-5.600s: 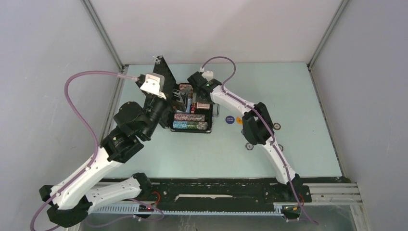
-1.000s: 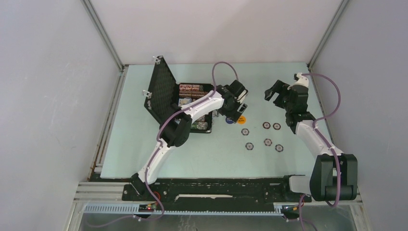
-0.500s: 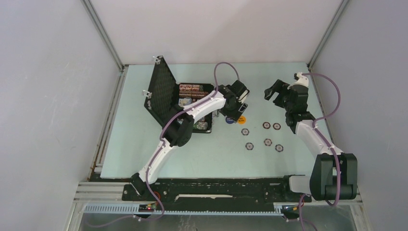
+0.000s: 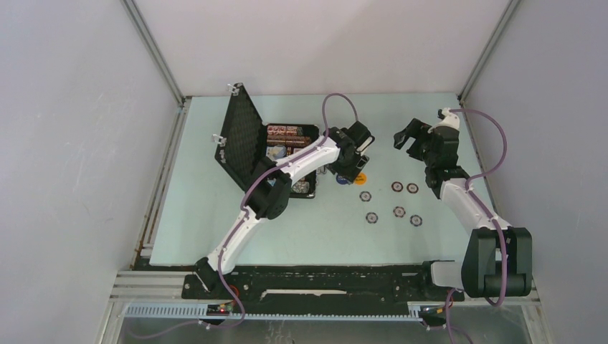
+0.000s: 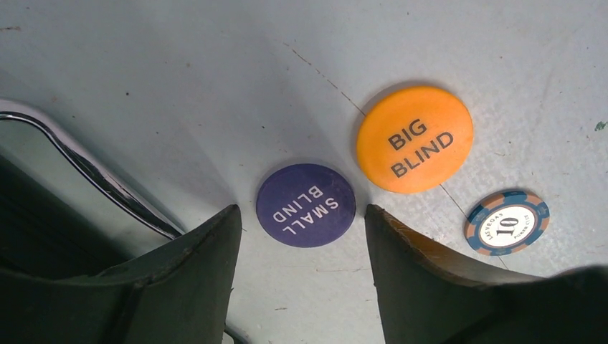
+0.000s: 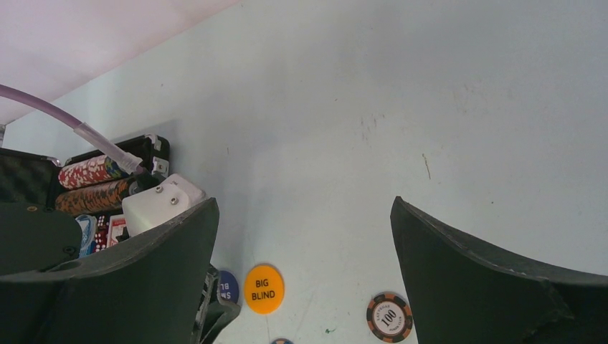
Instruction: Pack up texas hold em set
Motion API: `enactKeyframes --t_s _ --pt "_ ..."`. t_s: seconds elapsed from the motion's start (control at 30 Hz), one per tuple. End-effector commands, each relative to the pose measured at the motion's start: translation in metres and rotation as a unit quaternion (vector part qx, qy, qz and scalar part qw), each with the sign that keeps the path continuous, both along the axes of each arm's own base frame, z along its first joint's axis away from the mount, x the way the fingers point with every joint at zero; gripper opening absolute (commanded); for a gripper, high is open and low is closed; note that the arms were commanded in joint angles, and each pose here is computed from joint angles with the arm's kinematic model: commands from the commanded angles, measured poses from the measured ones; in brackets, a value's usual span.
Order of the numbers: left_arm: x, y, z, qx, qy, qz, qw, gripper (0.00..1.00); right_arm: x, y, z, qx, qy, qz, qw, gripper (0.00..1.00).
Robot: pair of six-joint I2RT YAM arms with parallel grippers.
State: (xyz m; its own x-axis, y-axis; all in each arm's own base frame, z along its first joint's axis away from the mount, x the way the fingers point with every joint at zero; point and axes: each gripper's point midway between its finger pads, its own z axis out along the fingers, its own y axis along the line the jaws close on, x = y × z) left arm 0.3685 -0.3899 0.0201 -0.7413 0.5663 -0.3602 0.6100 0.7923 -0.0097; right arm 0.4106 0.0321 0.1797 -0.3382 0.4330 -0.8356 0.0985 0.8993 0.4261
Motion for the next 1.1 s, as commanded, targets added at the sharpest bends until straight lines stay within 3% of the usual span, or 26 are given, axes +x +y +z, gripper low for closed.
enactKeyframes --t_s 0.0,0.4,0.57,1.07 --pt "0.002 -0.006 0.006 -0.004 -0.002 0.002 1.0 0.68 0.004 -0.002 0.008 0.004 -0.015 -0.004 1.0 0.99" --pt "0.003 -0.008 0.009 -0.004 -0.012 -0.006 1.0 0.45 0.004 -0.003 0.007 0.004 -0.013 -0.009 1.0 0.99" --pt "0.008 -0.004 0.02 0.0 -0.029 -0.007 1.0 0.5 0.004 -0.004 0.006 0.002 -0.013 -0.009 1.0 0.99" --pt "0.013 -0.005 0.061 -0.022 -0.062 -0.01 0.998 0.48 0.006 0.0 0.004 0.009 -0.012 -0.001 1.0 0.98"
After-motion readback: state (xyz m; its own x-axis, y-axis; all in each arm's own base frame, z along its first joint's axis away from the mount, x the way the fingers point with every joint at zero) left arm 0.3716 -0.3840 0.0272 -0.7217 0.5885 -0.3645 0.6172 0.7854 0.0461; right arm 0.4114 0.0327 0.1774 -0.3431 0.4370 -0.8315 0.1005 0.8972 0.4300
